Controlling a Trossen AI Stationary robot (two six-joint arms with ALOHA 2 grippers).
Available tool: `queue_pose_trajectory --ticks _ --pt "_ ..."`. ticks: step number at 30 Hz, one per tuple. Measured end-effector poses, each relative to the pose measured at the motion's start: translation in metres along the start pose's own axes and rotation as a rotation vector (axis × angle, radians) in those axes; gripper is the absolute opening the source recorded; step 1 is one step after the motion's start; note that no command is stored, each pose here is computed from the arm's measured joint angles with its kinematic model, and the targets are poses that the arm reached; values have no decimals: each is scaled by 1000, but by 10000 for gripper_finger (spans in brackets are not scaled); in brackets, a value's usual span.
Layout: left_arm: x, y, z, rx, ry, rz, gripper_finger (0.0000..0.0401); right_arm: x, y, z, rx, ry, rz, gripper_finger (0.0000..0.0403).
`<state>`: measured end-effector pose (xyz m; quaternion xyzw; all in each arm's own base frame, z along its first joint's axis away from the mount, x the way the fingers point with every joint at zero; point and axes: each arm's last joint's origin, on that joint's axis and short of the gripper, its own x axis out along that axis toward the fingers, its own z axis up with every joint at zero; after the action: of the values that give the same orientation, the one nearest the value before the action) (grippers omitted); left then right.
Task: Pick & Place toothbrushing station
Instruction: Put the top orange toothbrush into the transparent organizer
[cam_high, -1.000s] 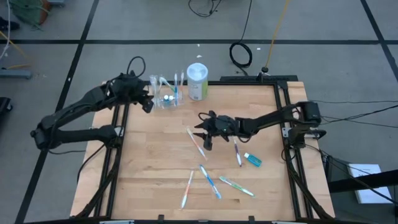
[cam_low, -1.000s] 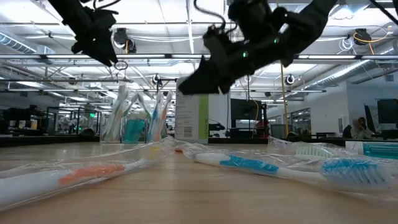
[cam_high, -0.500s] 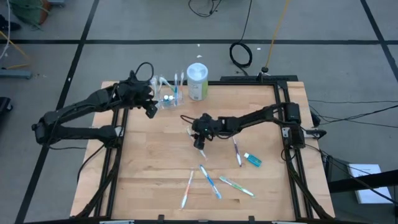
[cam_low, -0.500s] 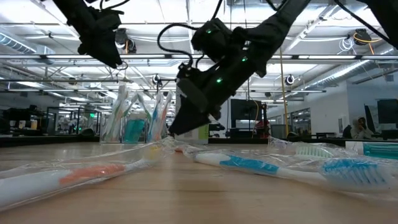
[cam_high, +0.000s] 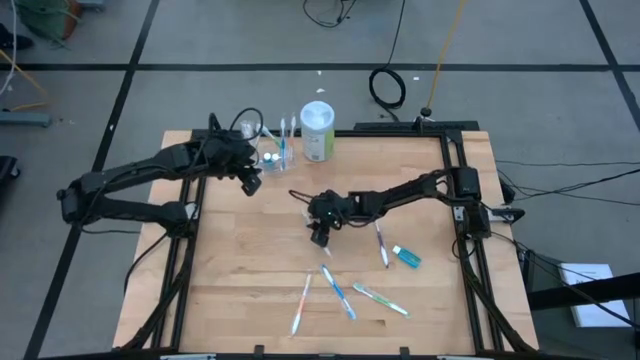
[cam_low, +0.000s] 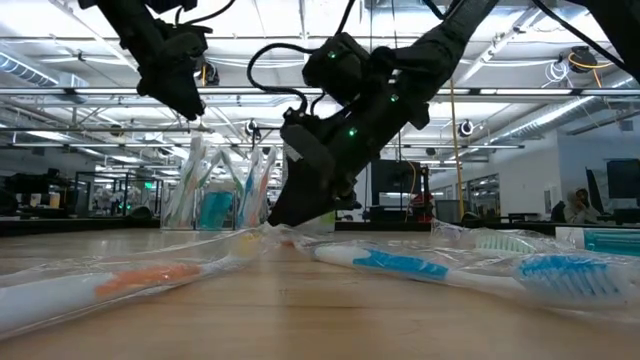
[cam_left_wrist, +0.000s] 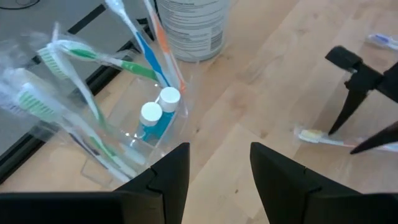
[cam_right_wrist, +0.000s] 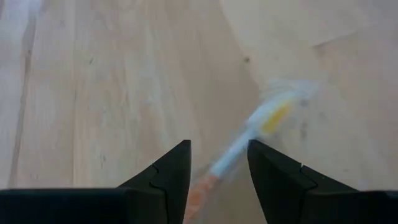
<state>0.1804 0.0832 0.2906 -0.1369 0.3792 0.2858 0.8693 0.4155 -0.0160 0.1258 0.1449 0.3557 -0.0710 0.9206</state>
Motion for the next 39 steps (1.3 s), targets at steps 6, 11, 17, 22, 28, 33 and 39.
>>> queue_pose_trajectory --ticks 6,11,17,22,28,33,39 --pt "1 -3 1 6 -11 -10 175 12 1 -10 -30 16 -2 129" --pt "1 -4 2 10 -23 -17 175 14 -6 -11 -48 25 -14 70" --pt "1 -6 2 39 -24 -22 175 9 -8 -5 -72 4 -11 10" --pt "-1 -15 3 71 -46 -57 175 -9 1 10 -109 -52 9 7" --pt "-5 -32 11 262 -180 -138 175 -56 19 36 -156 -125 21 1" --pt "-12 -43 27 379 -388 -269 175 -109 40 48 -276 -271 -141 0" --pt "13 -58 22 526 -598 -565 175 -145 51 17 -300 -423 -111 0"
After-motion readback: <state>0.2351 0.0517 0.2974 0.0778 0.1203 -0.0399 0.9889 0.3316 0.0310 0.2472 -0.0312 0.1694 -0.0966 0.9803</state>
